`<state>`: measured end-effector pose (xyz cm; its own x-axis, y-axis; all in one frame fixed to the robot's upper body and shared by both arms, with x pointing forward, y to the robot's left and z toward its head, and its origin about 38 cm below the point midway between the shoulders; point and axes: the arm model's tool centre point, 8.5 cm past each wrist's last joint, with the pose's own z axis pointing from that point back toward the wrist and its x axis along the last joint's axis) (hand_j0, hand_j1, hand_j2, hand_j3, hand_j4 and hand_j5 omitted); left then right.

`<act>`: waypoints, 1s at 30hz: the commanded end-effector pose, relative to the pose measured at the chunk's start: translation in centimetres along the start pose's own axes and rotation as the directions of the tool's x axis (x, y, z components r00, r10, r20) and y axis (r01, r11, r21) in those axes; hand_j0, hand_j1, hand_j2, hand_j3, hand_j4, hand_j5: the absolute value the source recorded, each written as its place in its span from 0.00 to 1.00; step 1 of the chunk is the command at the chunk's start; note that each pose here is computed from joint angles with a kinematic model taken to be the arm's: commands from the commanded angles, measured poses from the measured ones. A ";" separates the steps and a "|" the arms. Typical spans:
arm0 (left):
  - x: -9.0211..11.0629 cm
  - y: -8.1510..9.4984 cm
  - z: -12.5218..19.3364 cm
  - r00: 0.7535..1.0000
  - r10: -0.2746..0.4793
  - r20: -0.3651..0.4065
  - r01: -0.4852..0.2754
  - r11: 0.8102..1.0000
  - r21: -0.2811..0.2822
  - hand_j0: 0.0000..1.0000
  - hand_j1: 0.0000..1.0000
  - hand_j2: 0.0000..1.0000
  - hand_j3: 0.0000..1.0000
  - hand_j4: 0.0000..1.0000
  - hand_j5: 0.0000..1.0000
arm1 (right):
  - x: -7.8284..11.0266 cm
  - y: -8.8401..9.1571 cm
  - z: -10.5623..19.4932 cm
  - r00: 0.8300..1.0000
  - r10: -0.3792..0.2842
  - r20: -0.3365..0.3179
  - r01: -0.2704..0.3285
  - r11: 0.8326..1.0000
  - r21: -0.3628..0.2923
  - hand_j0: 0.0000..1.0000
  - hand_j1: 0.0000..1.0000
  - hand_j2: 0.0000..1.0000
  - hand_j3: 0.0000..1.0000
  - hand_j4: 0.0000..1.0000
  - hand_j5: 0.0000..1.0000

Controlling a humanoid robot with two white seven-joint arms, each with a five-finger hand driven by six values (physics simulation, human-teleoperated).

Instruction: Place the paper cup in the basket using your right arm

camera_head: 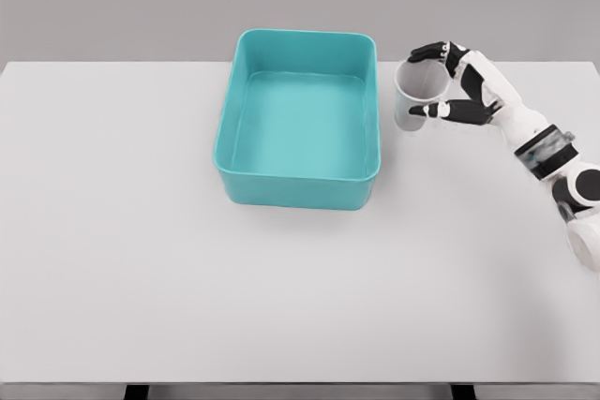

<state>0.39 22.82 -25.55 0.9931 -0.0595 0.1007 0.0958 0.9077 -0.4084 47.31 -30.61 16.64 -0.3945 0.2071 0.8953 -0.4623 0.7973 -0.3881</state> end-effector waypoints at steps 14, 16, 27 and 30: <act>0.0 0.0 0.0 1.000 0.000 0.000 0.000 1.000 0.000 1.00 1.00 1.00 1.00 1.00 1.00 | 6.4 0.1 -7.1 0.986 0.064 0.152 -0.077 0.994 0.079 0.60 0.60 0.60 0.60 0.60 0.60; 0.0 0.0 0.0 1.000 0.000 0.000 0.000 1.000 0.000 1.00 1.00 1.00 1.00 1.00 1.00 | 7.3 0.4 -8.3 0.982 0.063 0.177 -0.080 0.993 0.087 0.60 0.60 0.60 0.60 0.60 0.60; 0.0 0.0 0.0 1.000 0.000 0.000 0.000 1.000 0.000 1.00 1.00 1.00 1.00 1.00 1.00 | 7.6 4.7 -10.8 0.893 0.401 0.202 -0.444 0.857 0.260 0.61 0.61 0.61 0.61 0.61 0.61; 0.0 0.0 0.0 1.000 0.000 0.000 0.000 1.000 0.000 1.00 1.00 1.00 1.00 1.00 1.00 | 8.4 6.3 -12.2 0.826 0.504 0.253 -0.562 0.775 0.289 1.00 1.00 1.00 1.00 1.00 1.00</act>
<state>0.39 22.82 -25.55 0.9931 -0.0596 0.1007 0.0959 0.9077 -0.4084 50.97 -18.08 25.32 -0.7355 0.3909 0.5534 -0.3948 0.4165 -0.8190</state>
